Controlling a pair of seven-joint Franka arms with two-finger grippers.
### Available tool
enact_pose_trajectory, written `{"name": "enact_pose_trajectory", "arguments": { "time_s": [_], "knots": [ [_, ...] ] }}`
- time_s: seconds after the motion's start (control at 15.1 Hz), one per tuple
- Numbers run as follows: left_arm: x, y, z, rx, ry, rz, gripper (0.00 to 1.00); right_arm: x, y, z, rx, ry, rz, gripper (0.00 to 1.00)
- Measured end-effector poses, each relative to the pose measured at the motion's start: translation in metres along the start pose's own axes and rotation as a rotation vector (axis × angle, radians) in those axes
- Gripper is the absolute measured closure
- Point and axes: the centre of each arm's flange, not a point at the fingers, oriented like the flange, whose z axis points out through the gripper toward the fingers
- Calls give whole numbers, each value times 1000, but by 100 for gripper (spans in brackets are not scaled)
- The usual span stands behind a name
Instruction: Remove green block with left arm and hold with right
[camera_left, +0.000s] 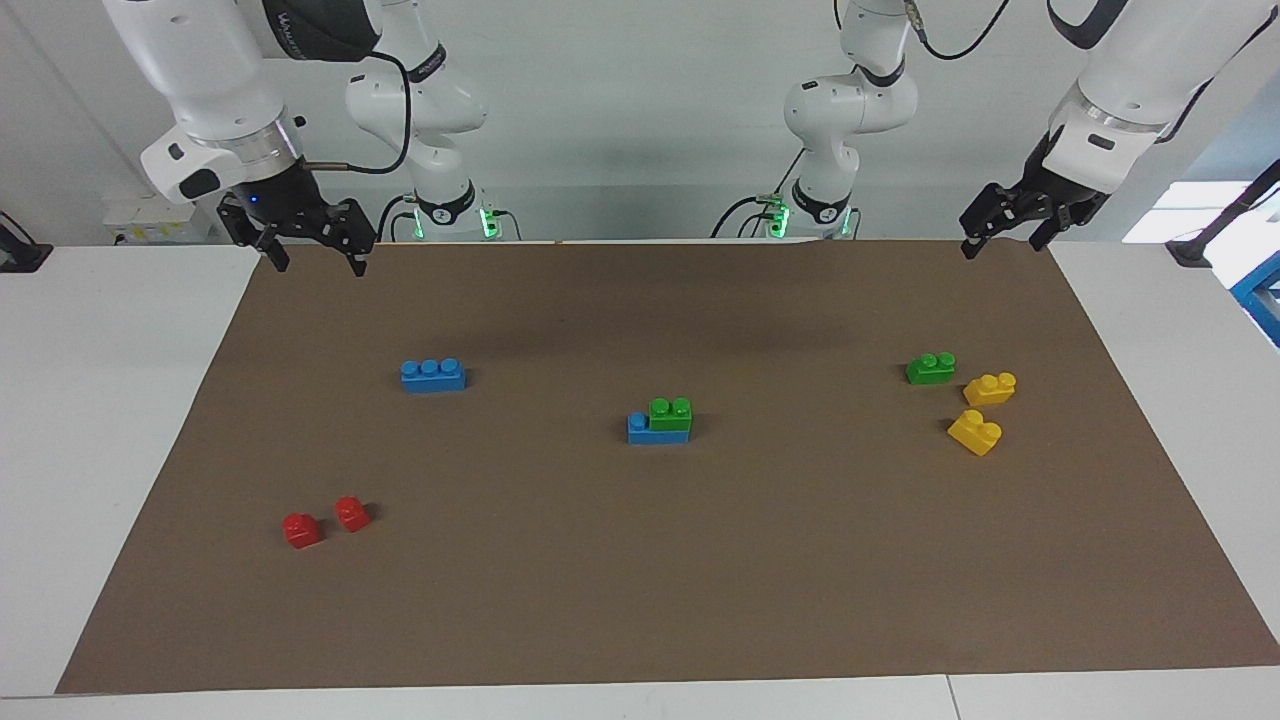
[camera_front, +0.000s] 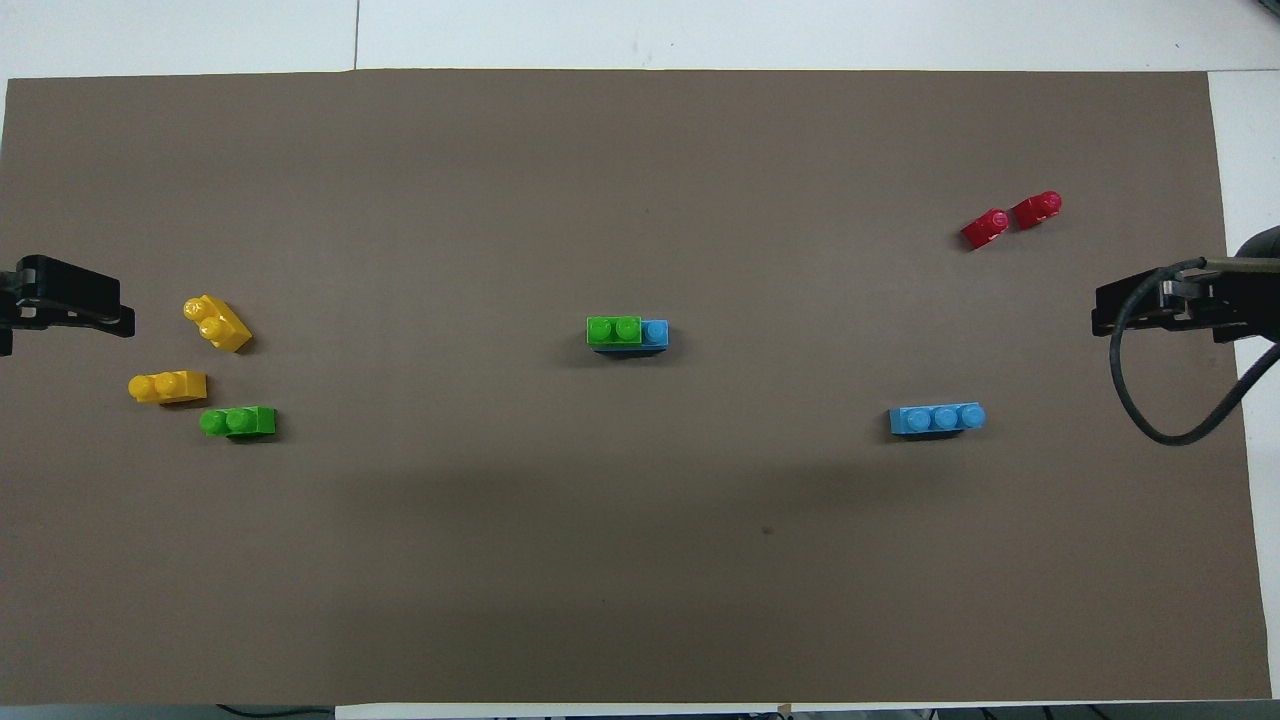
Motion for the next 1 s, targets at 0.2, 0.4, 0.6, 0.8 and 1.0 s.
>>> {"name": "enact_pose_trajectory", "arguments": {
  "time_s": [0.2,0.4,0.6,0.8,1.0],
  "knots": [
    [-3,4,7,2,-16,-16,0,2,-1,-1,5,16,0,0],
    [-9,37,19,2,-8,-202,0,1,-3,3,5,11,-3,0],
    [-26,105,34,-10,36,-451,0,-1,-3,8,4,4,21,0],
    [-53,171,50,-50,85,-662,0,-4,-7,11,38,-11,207,0],
    [-74,207,59,-82,102,-800,0,-9,-24,28,112,-86,493,0]
  ]
}}
